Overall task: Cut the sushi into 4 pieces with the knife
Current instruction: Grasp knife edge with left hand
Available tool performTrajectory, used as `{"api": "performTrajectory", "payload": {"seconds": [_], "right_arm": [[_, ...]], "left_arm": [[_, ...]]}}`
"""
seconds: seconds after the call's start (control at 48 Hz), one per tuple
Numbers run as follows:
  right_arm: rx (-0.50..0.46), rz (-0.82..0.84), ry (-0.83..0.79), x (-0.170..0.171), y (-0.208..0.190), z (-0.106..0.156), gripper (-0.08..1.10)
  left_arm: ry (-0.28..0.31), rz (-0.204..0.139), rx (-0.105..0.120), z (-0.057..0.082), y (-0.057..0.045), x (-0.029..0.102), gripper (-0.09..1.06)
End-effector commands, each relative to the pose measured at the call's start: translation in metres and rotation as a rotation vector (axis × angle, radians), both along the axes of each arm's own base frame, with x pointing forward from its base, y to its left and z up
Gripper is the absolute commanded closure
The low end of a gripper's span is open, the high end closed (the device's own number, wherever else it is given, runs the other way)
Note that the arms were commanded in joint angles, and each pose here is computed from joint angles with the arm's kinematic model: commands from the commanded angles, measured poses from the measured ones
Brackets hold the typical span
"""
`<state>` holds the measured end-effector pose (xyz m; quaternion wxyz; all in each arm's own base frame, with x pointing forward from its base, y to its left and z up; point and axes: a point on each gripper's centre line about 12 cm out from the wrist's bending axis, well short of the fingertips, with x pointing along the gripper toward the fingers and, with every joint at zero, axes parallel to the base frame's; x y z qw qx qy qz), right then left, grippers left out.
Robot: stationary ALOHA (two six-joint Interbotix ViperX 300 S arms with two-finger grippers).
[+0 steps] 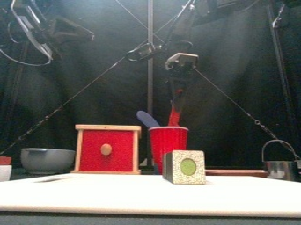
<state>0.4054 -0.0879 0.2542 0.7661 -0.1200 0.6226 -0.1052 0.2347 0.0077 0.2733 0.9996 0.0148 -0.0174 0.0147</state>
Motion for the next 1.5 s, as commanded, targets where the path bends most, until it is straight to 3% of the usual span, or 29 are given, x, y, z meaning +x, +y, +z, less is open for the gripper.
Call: {"api": "performTrajectory", "payload": {"seconds": [0.021,0.167,0.292,0.375,0.521,0.667,0.896,1.042,1.208,1.312,1.5], "right_arm": [[-0.022,-0.004,-0.139,-0.004,0.000,0.055,0.97],[-0.042,-0.023,-0.264,-0.024,0.003,0.107,0.95],[-0.036,0.035,-0.379,-0.044,0.028,0.138,0.95],[-0.024,0.070,-0.471,-0.053,0.045,0.145,0.95],[-0.002,0.090,-0.614,-0.076,0.062,0.144,0.95],[0.028,0.114,-0.765,-0.093,0.071,0.130,0.95],[0.089,0.232,-1.003,-0.114,0.082,0.093,0.95],[0.148,0.273,-1.113,-0.120,0.082,0.072,0.95],[0.201,0.234,-1.184,-0.123,0.072,0.054,0.95],[0.208,0.235,-1.204,-0.125,0.069,0.048,0.95],[0.206,0.223,-1.202,-0.127,0.066,0.044,0.95]], "left_arm": [[-0.032,0.012,0.004,0.006,0.003,0.001,0.90],[-0.044,0.018,0.003,0.004,0.004,-0.001,0.80],[-0.055,0.022,0.001,0.004,0.005,-0.002,0.61],[-0.068,0.023,-0.003,0.005,0.006,-0.002,0.46],[-0.072,0.035,-0.032,0.005,0.007,-0.002,0.16],[-0.064,0.035,-0.027,0.003,0.007,0.000,-0.07],[-0.066,0.021,0.005,0.008,0.006,0.017,-0.05],[-0.068,0.024,-0.002,0.007,0.008,0.034,-0.05],[-0.036,0.027,-0.020,-0.006,0.009,0.059,-0.05],[-0.020,0.036,-0.039,-0.016,0.010,0.074,-0.05],[-0.016,0.048,-0.047,-0.025,0.013,0.091,-0.04]]}}
